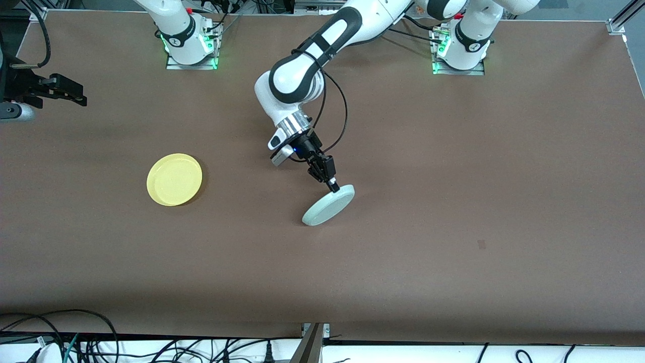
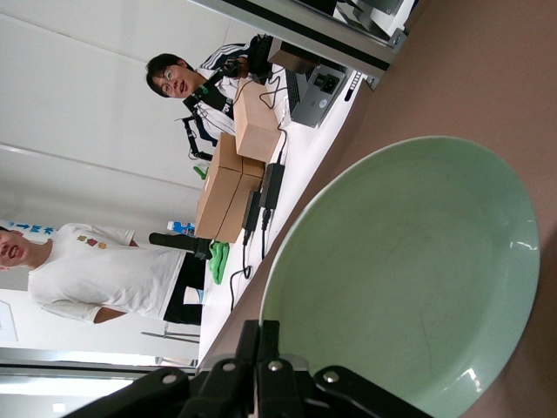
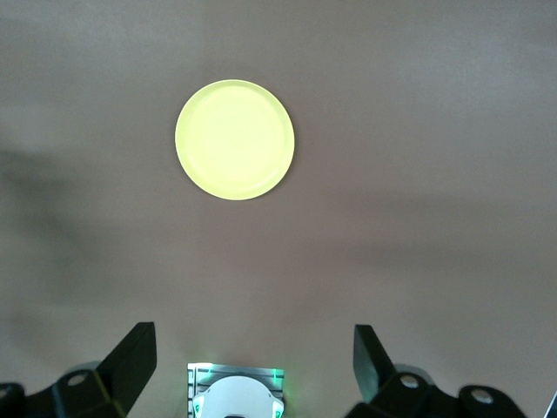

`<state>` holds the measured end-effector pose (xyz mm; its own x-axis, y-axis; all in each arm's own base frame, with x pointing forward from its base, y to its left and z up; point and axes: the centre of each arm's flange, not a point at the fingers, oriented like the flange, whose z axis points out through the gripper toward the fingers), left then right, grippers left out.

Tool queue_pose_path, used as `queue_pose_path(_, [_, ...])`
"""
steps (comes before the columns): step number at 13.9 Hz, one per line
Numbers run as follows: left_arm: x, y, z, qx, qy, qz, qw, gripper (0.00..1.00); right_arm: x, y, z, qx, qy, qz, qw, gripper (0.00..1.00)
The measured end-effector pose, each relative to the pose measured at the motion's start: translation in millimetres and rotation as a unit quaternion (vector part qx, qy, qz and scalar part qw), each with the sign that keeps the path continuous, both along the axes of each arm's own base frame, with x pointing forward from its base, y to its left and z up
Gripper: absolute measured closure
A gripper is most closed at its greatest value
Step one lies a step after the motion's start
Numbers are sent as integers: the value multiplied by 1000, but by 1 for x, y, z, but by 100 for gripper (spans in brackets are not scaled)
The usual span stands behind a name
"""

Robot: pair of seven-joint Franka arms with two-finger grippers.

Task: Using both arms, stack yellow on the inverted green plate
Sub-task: 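Set the inverted green plate down mid-table and open the left gripper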

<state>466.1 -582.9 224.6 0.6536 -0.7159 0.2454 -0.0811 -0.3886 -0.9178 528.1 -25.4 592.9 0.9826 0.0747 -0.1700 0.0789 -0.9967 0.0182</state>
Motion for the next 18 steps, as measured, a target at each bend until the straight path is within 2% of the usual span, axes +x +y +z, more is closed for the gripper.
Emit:
queue_pose_path(5, [-46,-19,-32,30,-52,-2,998,97,0,0,0,0,0,0,1000,0])
queue_pose_path(8, [-65,-31,-36,22,-61,-14,998,97,0,0,0,0,0,0,1000,0])
queue_pose_path(9, [-72,-35,-38,13,-64,-18,998,93,0,0,0,0,0,0,1000,0])
queue_pose_path(11, [-88,-46,-41,-20,-78,-22,997,71,0,0,0,2,0,0,1000,0])
queue_pose_path(13, [-109,-59,-50,-92,-95,-22,991,48,0,0,0,2,0,0,1000,0])
queue_pose_path(16, [-131,-74,-75,-215,-114,-19,970,17,0,0,0,3,0,0,1000,0])
queue_pose_path(17, [-135,-78,-86,-254,-110,-15,961,5,0,0,0,3,0,0,1000,0])
queue_pose_path(18, [-140,-81,-95,-299,-100,-3,949,0,0,1,0,3,0,0,1000,0])
